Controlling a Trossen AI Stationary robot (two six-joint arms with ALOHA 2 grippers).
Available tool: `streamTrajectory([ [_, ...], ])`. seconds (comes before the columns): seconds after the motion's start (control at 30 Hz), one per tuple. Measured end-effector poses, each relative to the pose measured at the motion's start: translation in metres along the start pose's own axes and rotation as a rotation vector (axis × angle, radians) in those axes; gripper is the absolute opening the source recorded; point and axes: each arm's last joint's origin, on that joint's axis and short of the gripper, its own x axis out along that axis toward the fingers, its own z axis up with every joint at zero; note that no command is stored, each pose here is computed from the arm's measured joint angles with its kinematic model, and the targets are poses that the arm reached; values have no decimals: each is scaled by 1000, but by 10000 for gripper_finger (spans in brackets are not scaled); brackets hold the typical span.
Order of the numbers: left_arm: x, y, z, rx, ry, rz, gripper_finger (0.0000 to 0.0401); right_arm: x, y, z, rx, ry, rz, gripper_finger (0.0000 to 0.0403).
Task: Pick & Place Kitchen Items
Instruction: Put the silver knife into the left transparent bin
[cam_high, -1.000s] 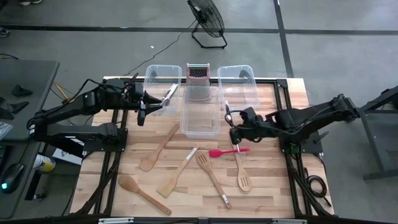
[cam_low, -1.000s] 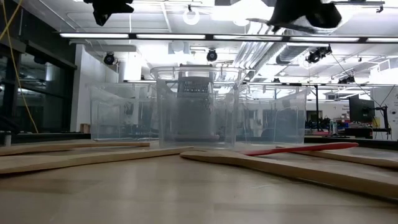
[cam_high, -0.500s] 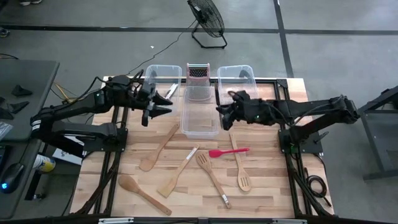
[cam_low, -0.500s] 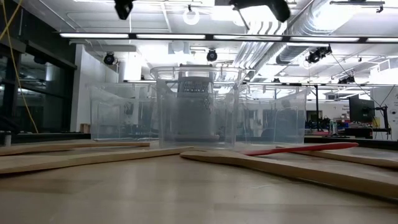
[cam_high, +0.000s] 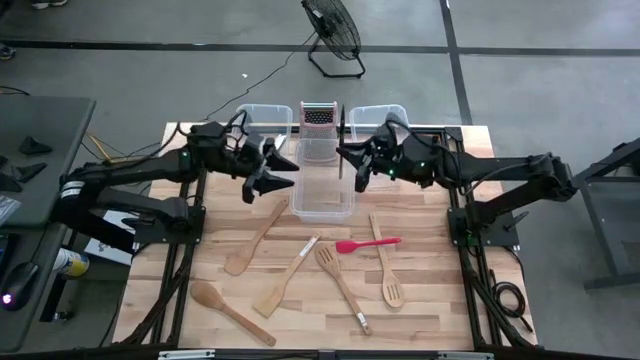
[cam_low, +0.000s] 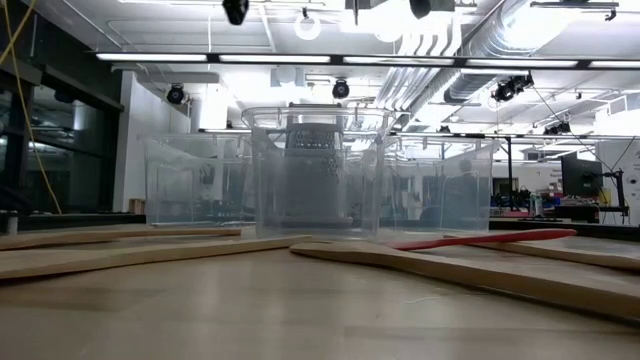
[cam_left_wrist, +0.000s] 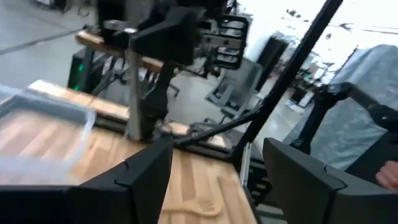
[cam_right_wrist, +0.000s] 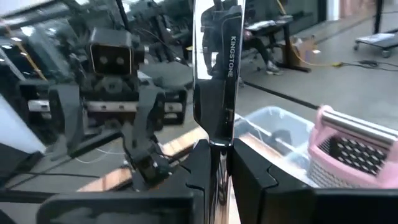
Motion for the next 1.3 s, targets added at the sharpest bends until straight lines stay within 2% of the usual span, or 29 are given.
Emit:
streamTrajectory([
  [0.13,18,3,-7,2,-30,39,248,7,-2,2,11,-18,59,34],
  [0.27,35,4,-13,1,-58,22,248,18,2,-1,5,-41,127,34],
  [0.43,49,9,-20,-13,-78,41,248,33,3,-11,1,-39,147,34],
  [0.6,52,12,-22,-17,-81,85,248,38,6,-14,17,-46,194,34],
  [0.97,47,12,-23,3,-51,117,248,32,-2,-20,4,76,134,34],
  [1.1,45,14,-23,27,-65,221,248,24,0,-13,33,70,182,34],
  [1.3,48,17,-25,43,-61,239,248,29,5,-9,37,3,266,34],
])
